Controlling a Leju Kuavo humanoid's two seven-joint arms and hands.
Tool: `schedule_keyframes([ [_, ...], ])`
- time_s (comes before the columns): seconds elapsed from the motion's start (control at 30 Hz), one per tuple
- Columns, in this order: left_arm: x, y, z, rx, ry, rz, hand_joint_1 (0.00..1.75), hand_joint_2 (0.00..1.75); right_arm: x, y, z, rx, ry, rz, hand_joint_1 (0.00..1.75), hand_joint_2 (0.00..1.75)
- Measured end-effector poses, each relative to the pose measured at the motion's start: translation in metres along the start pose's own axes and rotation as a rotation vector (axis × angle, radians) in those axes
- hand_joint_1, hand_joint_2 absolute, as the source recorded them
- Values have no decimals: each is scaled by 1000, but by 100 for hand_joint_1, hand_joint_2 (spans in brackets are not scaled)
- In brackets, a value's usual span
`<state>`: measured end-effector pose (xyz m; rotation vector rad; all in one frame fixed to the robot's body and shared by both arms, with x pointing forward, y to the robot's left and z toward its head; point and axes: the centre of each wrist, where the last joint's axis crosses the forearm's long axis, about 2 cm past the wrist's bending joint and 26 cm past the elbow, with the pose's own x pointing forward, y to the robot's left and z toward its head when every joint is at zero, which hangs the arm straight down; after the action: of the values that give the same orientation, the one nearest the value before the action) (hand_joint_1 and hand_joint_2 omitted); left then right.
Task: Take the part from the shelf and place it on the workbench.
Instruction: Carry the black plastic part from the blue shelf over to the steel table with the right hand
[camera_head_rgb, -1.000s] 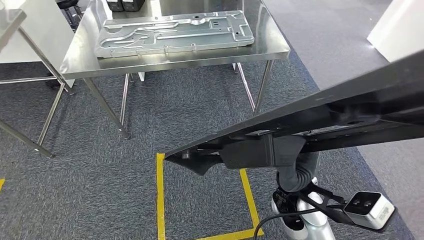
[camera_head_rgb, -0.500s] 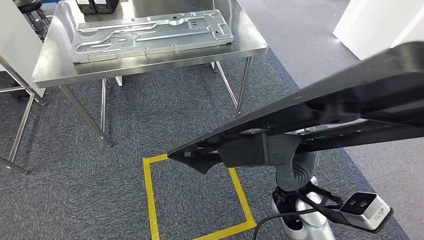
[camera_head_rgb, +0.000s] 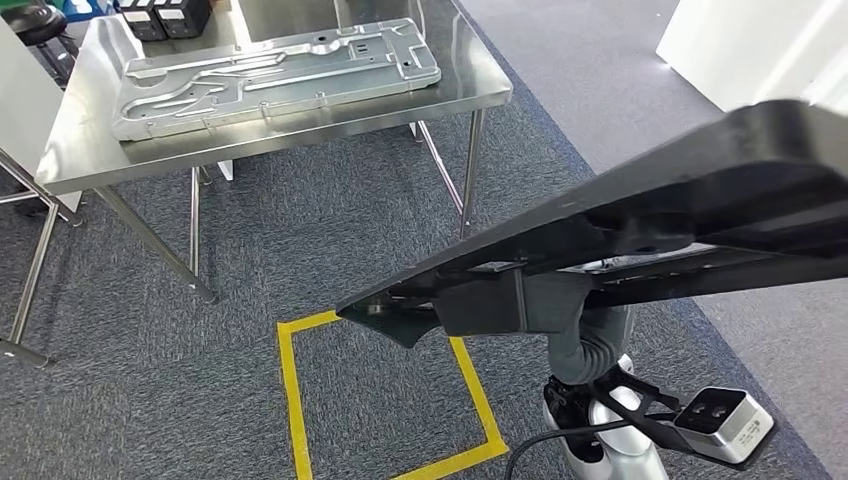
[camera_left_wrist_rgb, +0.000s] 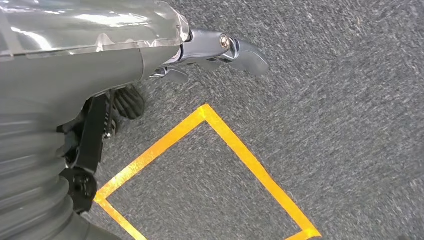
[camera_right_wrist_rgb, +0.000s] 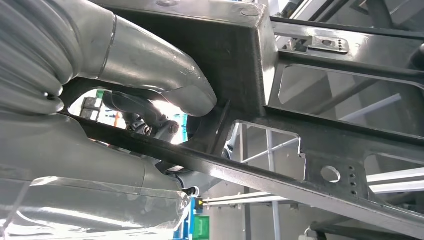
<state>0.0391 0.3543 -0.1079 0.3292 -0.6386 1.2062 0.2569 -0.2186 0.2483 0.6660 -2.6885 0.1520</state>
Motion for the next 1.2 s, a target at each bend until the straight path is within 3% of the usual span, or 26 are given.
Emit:
schedule_keyframes([
  [1.2, 5, -4, -3, -6, -12, -6, 0, 175, -2, 7, -3, -8, -3, 12, 175, 175],
])
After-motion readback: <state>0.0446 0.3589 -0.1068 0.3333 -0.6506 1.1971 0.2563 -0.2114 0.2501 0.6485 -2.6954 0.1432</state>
